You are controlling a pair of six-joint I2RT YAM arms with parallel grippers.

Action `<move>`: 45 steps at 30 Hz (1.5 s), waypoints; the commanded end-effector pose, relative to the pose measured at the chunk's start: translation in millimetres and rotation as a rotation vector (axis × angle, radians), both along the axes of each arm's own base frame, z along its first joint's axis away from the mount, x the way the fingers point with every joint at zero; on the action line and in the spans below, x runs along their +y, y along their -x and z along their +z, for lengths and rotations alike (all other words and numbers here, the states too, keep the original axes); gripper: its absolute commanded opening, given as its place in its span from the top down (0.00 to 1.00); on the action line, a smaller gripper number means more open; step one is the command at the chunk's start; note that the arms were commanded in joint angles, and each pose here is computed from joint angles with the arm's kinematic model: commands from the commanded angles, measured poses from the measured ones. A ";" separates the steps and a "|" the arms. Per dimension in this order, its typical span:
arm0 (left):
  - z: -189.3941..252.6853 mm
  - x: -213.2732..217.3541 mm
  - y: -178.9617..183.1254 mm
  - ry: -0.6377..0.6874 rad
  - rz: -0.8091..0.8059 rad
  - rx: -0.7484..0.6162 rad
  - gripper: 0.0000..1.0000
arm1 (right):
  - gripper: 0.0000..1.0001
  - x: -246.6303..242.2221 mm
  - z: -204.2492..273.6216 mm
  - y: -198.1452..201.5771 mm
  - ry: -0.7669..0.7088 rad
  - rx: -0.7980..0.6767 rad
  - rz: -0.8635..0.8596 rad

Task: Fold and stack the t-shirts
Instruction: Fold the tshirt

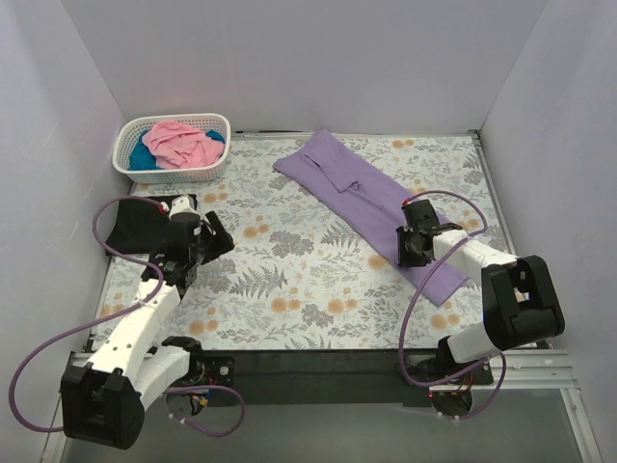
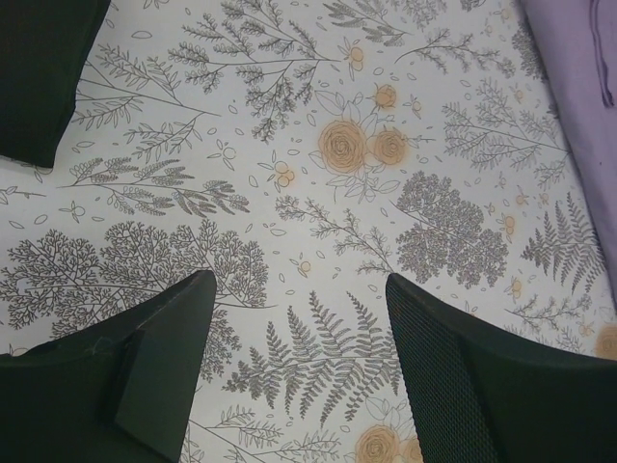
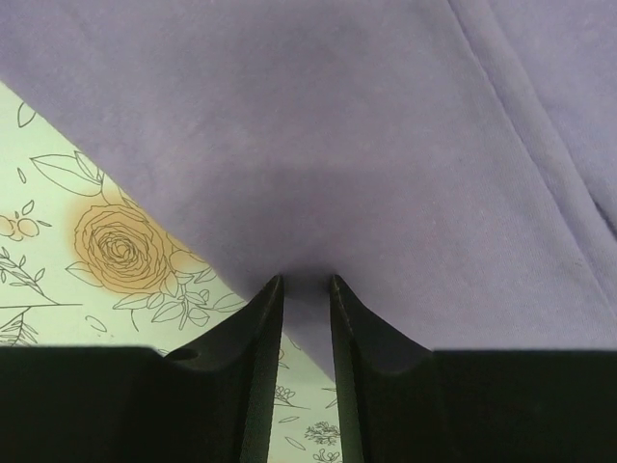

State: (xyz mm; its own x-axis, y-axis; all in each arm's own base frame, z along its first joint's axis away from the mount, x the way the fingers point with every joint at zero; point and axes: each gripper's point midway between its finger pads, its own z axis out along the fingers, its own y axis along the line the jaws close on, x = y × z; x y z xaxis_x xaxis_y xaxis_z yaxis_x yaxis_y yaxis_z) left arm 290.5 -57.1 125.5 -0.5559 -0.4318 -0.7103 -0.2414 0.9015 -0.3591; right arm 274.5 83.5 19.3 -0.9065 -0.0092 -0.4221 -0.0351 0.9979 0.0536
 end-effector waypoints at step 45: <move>-10.3 -96.8 54.4 0.162 -0.261 0.169 0.24 | 0.61 153.9 43.0 140.3 -0.247 0.041 0.441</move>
State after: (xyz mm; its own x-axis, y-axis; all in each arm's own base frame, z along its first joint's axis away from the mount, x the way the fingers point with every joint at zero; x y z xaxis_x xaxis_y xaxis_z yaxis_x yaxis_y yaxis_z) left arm 249.0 -141.0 106.9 -0.7436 -0.3279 -0.5828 -0.0537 0.8980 -0.4367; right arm 130.9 212.9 44.5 -0.8688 -0.3172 -0.3803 -0.4234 0.8741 0.2382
